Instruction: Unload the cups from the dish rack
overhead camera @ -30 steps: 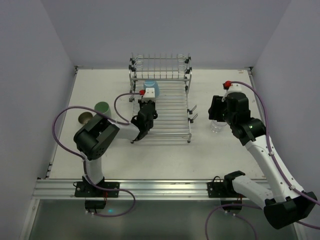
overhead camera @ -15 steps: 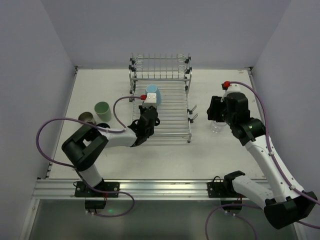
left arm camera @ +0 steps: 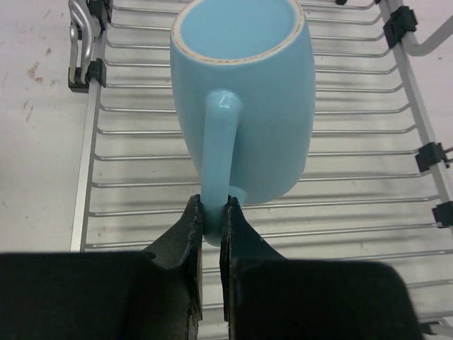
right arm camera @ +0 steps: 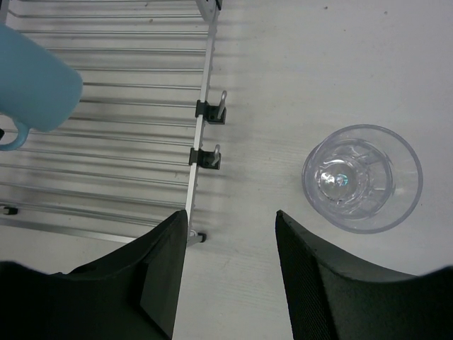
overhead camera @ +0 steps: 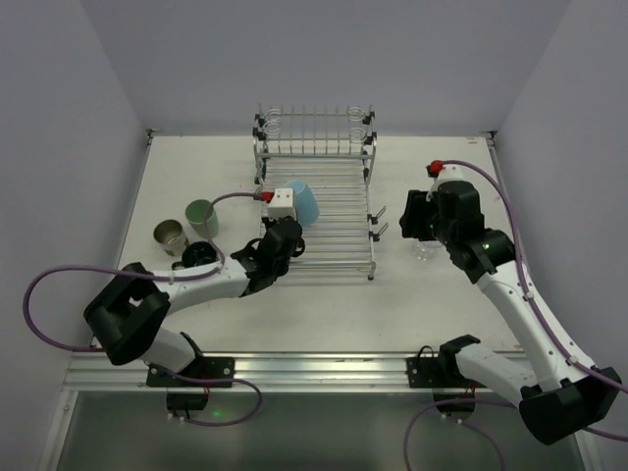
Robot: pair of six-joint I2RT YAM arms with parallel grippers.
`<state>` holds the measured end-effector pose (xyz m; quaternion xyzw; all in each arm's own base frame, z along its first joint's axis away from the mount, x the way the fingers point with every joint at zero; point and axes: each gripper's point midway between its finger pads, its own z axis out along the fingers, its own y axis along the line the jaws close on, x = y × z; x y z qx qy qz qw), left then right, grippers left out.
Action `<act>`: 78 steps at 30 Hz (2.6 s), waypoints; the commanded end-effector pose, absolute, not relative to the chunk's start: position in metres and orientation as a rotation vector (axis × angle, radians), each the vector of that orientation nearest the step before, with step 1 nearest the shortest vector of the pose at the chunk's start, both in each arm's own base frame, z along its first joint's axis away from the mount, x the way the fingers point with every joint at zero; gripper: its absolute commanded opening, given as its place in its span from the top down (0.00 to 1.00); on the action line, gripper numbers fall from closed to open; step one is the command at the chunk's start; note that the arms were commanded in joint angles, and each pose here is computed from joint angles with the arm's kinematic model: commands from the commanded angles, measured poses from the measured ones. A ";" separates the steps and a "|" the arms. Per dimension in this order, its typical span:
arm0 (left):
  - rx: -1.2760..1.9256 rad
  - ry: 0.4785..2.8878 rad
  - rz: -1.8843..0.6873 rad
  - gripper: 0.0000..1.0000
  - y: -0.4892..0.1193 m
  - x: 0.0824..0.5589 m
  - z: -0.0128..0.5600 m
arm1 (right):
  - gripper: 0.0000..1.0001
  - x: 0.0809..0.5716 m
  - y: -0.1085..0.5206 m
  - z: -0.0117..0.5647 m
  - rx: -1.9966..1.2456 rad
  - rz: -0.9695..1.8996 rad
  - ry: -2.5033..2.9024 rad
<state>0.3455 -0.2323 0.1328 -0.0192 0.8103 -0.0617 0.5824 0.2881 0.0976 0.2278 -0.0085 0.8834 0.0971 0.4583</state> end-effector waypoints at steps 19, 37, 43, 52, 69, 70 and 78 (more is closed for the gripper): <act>-0.267 1.791 -0.678 1.00 -0.245 0.300 0.216 | 0.45 0.276 0.174 0.258 -0.152 0.711 2.096; -0.443 1.661 -1.065 1.00 -0.248 0.270 0.269 | 0.32 0.258 0.237 0.288 -0.110 1.361 1.776; -0.481 1.608 -1.181 1.00 -0.250 0.263 0.285 | 0.31 0.245 0.239 0.298 -0.073 1.526 1.618; -0.508 1.545 -1.386 1.00 -0.260 0.250 0.296 | 0.30 0.231 0.248 0.303 -0.156 1.743 1.425; -0.547 1.488 -1.535 1.00 -0.264 0.241 0.301 | 0.32 0.233 0.264 0.303 -0.229 1.805 1.332; -0.543 1.491 -1.535 1.00 -0.264 0.241 0.300 | 0.32 0.234 0.266 0.304 -0.245 1.792 1.322; -0.557 1.498 -1.534 1.00 -0.263 0.241 0.297 | 0.34 0.232 0.278 0.312 -0.303 1.756 1.316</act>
